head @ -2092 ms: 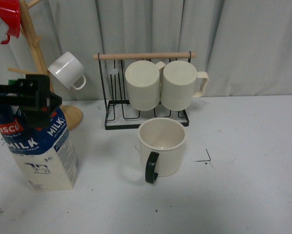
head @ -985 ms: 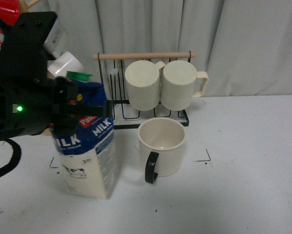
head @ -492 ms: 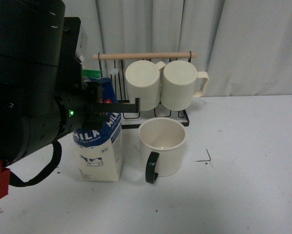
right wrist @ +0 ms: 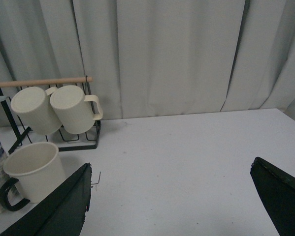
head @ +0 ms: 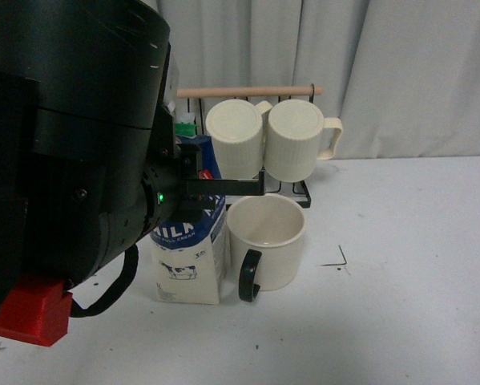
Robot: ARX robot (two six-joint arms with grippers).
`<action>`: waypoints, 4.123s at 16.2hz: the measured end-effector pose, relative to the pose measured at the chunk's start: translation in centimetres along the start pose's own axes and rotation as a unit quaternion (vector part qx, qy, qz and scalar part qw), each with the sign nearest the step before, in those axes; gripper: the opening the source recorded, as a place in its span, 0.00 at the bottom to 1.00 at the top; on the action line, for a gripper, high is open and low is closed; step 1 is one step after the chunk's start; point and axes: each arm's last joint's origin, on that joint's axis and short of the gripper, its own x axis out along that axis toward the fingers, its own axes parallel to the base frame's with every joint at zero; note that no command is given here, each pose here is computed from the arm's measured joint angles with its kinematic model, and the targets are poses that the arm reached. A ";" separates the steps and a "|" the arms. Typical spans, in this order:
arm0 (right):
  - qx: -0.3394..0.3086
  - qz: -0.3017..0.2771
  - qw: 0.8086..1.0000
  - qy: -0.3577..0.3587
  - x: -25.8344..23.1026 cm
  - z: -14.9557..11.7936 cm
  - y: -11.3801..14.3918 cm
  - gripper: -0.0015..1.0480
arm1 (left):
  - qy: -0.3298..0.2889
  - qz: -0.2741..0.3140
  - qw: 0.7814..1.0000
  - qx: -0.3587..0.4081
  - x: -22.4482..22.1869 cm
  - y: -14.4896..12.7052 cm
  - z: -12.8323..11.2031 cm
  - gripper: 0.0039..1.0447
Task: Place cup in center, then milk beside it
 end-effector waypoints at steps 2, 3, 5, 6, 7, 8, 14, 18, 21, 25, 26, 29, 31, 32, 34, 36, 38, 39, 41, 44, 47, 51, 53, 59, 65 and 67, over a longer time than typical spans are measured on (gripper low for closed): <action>0.000 0.000 1.000 0.000 0.0 0.0 0.0 0.94 | 0.000 -0.002 1.000 -0.004 0.1 -0.1 0.0 0.04; 0.000 0.000 1.000 0.000 0.0 0.0 0.0 0.94 | 0.001 -0.002 1.000 -0.007 0.1 -0.2 0.0 0.04; 0.000 0.000 1.000 0.000 0.0 0.0 0.0 0.94 | -0.009 -0.004 1.000 -0.014 0.2 -0.3 0.1 0.18; 0.000 0.000 1.000 0.000 0.0 0.0 0.0 0.94 | -0.020 -0.005 1.000 -0.021 0.3 -0.4 0.5 0.29; 0.000 0.000 1.000 0.000 0.0 0.0 0.0 0.94 | -0.022 -0.007 0.999 -0.022 0.3 -0.4 0.6 0.39; 0.000 0.000 1.000 0.000 0.0 0.0 0.0 0.94 | -0.021 -0.010 0.999 -0.023 0.3 -0.4 0.7 0.49; 0.000 0.000 1.000 0.000 0.0 0.0 0.0 0.94 | -0.039 -0.045 0.996 -0.066 -4.4 3.0 3.8 0.94; 0.000 0.000 1.000 0.000 0.0 0.0 0.0 0.94 | -0.092 -0.066 0.991 -0.076 -12.1 6.5 6.4 0.94; 0.000 0.000 1.000 0.000 0.0 0.0 0.0 0.94 | -0.184 0.011 0.982 -0.024 -16.7 11.3 4.3 0.66; 0.000 0.000 1.000 0.000 0.0 0.0 0.0 0.94 | -0.181 0.015 0.983 0.009 -17.3 13.3 0.6 0.20; 0.000 0.000 1.000 0.000 0.0 0.0 0.0 0.94 | -0.188 0.016 0.982 0.008 -17.5 13.7 0.2 0.08; 0.000 0.000 1.000 0.000 0.0 0.0 0.0 0.94 | -0.191 0.016 0.982 0.008 -17.9 14.3 -1.2 0.01; 0.000 0.000 1.000 0.000 0.0 0.0 0.0 0.94 | -0.187 0.010 0.982 0.009 -18.1 15.3 -2.0 0.01; 0.000 0.000 1.000 0.000 0.0 0.0 0.0 0.94 | -0.188 0.027 0.982 0.006 -18.2 15.7 -2.3 0.01; 0.000 0.000 1.000 0.000 0.0 0.0 0.0 0.94 | -0.193 0.012 0.981 0.009 -18.5 15.5 -2.7 0.01; 0.000 0.000 1.000 0.000 0.0 0.0 0.0 0.94 | -0.188 0.013 0.982 0.009 -18.5 15.5 -3.2 0.01; 0.000 0.000 1.000 0.000 0.0 0.0 0.0 0.94 | -0.190 0.013 0.982 0.009 -18.7 15.5 -3.5 0.01; 0.000 0.000 1.000 0.000 0.0 0.0 0.0 0.94 | -0.191 0.013 0.981 0.009 -18.8 15.5 -3.6 0.01; 0.000 0.000 1.000 0.000 0.0 0.0 0.0 0.94 | -0.204 0.013 0.979 0.009 -18.8 15.6 -4.2 0.01; 0.000 0.000 1.000 0.000 0.0 0.0 0.0 0.94 | -0.198 0.013 0.980 0.009 -19.1 15.6 -4.5 0.01; 0.000 0.000 1.000 0.000 0.0 0.0 0.0 0.94 | -0.171 0.014 0.985 0.009 -19.5 15.6 -5.4 0.01; 0.000 0.000 1.000 0.000 0.0 0.0 0.0 0.94 | -0.193 0.013 0.981 0.009 -20.1 15.5 -5.3 0.01; 0.000 0.000 1.000 0.000 0.0 0.0 0.0 0.94 | -0.193 0.013 0.981 0.009 -20.1 15.5 -5.3 0.01; 0.000 0.000 1.000 0.000 0.0 0.0 0.0 0.94 | -0.193 0.013 0.981 0.009 -20.1 15.5 -5.3 0.34; 0.000 0.000 1.000 0.000 0.0 0.0 0.0 0.94 | -0.192 0.013 0.981 0.010 -20.1 15.5 -5.3 0.94; 0.000 0.000 1.000 0.000 0.0 0.0 0.0 0.94 | -0.193 0.013 0.981 0.010 -20.1 15.5 -5.3 0.94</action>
